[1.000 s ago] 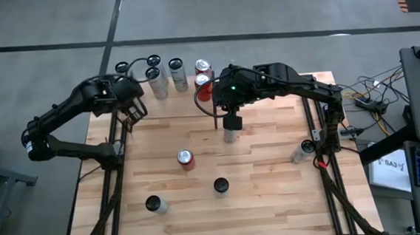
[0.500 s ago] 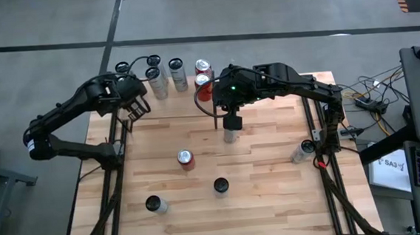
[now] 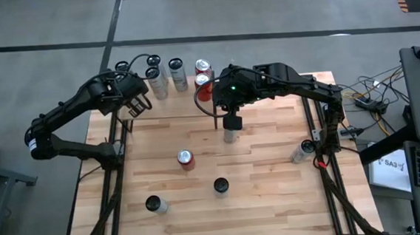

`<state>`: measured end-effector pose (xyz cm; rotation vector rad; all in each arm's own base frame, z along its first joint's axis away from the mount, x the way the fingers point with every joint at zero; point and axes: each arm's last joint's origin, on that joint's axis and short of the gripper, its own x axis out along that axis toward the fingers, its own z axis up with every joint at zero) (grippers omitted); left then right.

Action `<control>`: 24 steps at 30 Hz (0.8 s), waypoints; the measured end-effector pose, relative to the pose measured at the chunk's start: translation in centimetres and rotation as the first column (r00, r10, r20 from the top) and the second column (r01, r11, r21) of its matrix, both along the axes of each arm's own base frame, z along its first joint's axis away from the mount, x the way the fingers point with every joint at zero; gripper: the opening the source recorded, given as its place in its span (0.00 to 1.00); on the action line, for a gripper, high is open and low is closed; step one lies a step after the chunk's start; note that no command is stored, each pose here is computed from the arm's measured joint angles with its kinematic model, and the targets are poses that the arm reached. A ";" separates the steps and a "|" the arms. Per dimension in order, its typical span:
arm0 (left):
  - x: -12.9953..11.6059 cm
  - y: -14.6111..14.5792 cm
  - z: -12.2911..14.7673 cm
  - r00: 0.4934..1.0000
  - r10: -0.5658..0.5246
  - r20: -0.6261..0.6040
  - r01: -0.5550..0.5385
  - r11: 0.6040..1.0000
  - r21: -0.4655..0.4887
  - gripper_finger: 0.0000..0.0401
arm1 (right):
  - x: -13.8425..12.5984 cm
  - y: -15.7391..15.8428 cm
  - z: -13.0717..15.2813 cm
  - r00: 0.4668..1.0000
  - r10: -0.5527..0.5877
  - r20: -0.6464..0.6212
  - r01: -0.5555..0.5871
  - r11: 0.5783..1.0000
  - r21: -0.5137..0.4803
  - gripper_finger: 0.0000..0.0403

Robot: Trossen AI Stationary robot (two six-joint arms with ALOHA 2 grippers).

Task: Place canned beverage on shelf
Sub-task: Put the top white pink soda can on the shelf aligned with the other white pink soda can, then put the red soda can on the shelf aligned with the other red soda cans

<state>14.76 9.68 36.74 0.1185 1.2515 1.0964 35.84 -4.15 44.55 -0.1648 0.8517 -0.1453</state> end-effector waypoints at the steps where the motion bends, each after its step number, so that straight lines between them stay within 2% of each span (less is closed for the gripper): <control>1: 0.0 0.0 0.0 1.000 0.002 0.005 -0.002 1.000 0.001 0.00 | 0.0 0.0 0.0 1.000 0.000 0.000 0.000 1.000 0.000 0.03; 5: 0.0 -0.1 0.1 0.999 0.008 0.032 -0.008 1.000 -0.005 0.00 | 0.0 0.0 0.0 1.000 -0.005 0.001 0.005 1.000 0.004 0.03; 13: -0.7 -1.6 1.1 0.974 -0.026 0.223 0.034 0.999 -0.033 0.00 | -0.1 0.1 -0.1 1.000 -0.015 -0.005 0.015 1.000 0.017 0.03; 16: -1.3 -2.6 1.9 0.948 -0.063 0.312 0.069 0.998 -0.007 0.00 | -0.1 0.1 -0.1 1.000 -0.026 -0.002 0.026 0.999 0.027 0.03; 24: -3.2 -5.8 3.4 0.836 -0.162 0.525 0.177 0.984 0.022 0.00 | 0.1 0.8 0.0 1.000 -0.018 0.010 0.017 0.999 0.035 0.03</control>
